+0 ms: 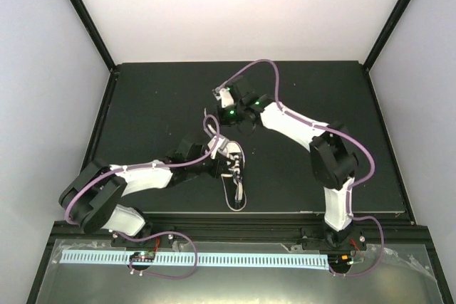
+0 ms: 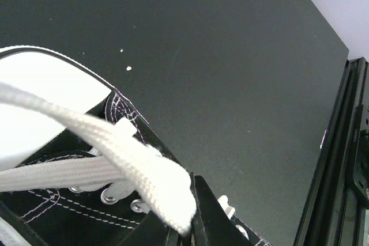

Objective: Tie the shoes

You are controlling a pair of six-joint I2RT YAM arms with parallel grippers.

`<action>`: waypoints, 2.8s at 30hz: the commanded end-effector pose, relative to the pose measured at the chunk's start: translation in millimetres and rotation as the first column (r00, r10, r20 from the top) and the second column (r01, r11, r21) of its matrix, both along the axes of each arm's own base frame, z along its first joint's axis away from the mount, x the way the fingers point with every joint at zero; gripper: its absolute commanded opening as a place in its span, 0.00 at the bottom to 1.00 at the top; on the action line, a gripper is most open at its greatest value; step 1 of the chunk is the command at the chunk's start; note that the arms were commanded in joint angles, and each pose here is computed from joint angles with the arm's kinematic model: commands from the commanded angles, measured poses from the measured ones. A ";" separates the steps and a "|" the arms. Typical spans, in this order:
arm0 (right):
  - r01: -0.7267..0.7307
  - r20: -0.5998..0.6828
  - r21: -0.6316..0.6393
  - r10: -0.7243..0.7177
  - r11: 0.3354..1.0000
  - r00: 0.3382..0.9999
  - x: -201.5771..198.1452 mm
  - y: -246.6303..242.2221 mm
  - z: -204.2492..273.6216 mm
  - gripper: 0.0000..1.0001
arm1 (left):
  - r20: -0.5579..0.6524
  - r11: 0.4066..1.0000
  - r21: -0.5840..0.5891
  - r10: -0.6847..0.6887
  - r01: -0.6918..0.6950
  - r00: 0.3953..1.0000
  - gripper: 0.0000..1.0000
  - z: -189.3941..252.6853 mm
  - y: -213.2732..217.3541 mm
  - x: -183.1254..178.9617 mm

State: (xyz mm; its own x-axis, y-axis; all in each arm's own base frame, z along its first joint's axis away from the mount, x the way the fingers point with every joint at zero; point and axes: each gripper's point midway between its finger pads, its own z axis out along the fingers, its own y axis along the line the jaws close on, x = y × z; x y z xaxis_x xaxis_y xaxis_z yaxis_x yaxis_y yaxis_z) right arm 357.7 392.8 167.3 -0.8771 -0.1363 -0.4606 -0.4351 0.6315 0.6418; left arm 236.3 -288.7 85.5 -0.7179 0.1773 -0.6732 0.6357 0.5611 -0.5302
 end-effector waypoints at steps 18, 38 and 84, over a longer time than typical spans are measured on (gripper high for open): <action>0.125 -0.089 -0.114 -0.135 0.986 0.987 -32.4 -96.9 -14.0 0.75 | 0.093 0.993 -0.091 0.083 -0.074 0.992 0.02 20.5 13.9 -2.2; 0.015 -0.346 0.013 -0.009 1.000 0.938 -102.4 -45.9 -67.3 0.52 | 0.124 0.994 -0.090 0.079 -0.068 0.989 0.02 16.8 19.2 -7.3; 0.138 -0.171 -0.087 -0.151 0.987 0.974 -141.1 -112.0 -39.6 0.02 | 0.134 0.992 -0.102 0.082 -0.069 0.988 0.01 22.8 10.9 3.0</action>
State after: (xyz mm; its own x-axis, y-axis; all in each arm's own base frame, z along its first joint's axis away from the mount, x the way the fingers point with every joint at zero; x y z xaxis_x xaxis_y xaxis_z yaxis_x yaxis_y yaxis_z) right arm 239.5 313.5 156.8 -0.9454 -0.0182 -0.3255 -0.2643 0.6272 0.7326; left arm 232.6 -289.4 136.7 -0.5763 0.0258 -0.8169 0.7229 0.4824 -0.4947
